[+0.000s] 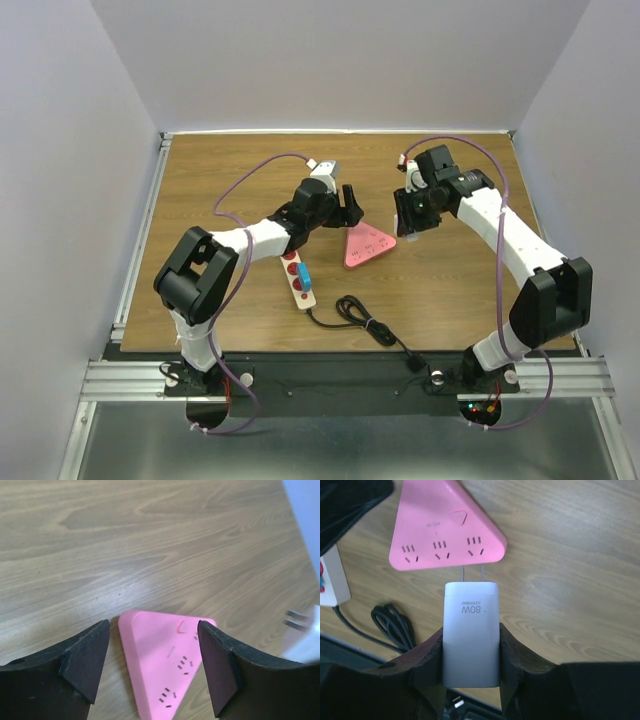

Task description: Insert the plug

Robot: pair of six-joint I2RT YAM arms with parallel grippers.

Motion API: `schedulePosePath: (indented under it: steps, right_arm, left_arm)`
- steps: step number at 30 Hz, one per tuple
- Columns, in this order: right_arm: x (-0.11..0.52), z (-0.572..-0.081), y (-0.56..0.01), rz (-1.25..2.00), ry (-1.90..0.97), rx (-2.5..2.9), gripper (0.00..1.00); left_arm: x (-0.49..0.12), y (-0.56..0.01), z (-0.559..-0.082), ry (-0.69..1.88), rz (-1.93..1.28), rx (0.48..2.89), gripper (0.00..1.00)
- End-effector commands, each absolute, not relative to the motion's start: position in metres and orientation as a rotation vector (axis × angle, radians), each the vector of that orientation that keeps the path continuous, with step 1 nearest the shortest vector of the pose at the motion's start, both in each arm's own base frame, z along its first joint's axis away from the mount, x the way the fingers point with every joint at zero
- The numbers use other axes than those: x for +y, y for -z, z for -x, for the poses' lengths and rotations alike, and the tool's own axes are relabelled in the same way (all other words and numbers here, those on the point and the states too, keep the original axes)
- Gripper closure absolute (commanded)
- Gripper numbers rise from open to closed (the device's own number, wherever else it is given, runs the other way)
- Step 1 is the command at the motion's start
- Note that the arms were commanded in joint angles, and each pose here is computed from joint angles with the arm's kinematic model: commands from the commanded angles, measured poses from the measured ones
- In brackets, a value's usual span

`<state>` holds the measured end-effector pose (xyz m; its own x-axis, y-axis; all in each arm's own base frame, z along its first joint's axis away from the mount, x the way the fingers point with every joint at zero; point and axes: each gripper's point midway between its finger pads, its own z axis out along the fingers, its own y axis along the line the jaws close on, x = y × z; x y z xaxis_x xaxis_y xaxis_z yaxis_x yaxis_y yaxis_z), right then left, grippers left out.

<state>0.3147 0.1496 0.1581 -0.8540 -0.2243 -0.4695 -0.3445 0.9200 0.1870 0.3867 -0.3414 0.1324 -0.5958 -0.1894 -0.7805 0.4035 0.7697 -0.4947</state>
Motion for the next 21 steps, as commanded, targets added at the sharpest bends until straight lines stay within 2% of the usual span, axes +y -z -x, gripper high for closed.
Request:
schedulePosePath:
  steps: [1, 21]
  right_arm:
    - [0.161, -0.301, -0.178, 0.509, -0.464, 2.619, 1.0]
    - [0.177, -0.301, -0.131, 0.675, -0.361, 2.753, 1.0]
  left_arm:
    - [-0.354, -0.138, -0.385, 0.858, -0.261, 2.044, 0.19]
    - [-0.349, -0.083, -0.381, 0.903, -0.274, 2.183, 0.19]
